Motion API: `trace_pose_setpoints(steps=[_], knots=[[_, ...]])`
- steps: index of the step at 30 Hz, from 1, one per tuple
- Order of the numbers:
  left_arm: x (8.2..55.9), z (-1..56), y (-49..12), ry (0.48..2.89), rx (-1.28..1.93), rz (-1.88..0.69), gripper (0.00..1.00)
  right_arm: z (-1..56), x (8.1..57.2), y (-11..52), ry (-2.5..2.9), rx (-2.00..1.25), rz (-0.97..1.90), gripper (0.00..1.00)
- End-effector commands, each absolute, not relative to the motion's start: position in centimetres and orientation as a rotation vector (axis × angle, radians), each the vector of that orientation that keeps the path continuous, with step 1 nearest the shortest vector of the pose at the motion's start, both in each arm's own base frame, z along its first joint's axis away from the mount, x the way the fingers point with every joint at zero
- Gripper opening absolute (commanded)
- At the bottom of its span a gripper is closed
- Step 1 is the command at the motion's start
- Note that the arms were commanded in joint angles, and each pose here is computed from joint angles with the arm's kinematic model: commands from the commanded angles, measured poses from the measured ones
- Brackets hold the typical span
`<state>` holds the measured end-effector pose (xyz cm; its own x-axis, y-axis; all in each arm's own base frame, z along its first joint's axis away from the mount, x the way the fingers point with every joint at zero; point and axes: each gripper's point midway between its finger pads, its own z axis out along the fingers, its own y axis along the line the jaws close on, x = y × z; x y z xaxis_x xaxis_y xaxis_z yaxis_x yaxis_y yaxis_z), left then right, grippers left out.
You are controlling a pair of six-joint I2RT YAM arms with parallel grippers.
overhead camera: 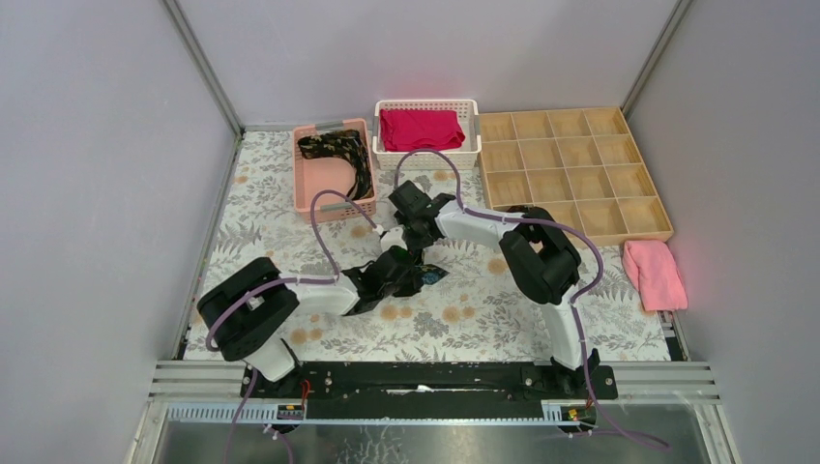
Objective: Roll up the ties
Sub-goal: Roll the tie at the center of the board.
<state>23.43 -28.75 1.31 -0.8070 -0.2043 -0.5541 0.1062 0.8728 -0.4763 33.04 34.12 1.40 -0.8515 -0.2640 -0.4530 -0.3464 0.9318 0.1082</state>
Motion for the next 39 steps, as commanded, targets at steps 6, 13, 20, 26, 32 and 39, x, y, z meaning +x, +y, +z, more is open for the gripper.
trace_pose_setpoints(steps=[6,13,20,26,32,39], knots=[[24.5,-2.6,-28.2,2.416,-0.088,-0.547,0.0,0.2,31.1,34.5,2.726,-0.51,0.307,0.33],[23.9,-1.3,-29.2,2.41,-0.049,-0.626,0.0,2.1,31.8,34.7,2.69,-0.542,0.293,0.54],[20.0,1.8,-28.8,2.435,0.012,-0.692,0.0,5.1,32.8,35.6,2.621,-0.547,0.337,0.59],[17.3,3.1,-27.8,2.442,0.014,-0.721,0.0,8.2,33.3,35.7,2.578,-0.547,0.344,0.6],[19.0,9.3,-23.1,2.307,-0.111,-0.55,0.0,12.0,33.5,34.8,2.515,-0.51,0.336,0.65],[25.5,15.0,-17.8,2.178,-0.29,-0.419,0.0,16.5,32.0,30.7,2.423,-0.395,0.283,0.63]])
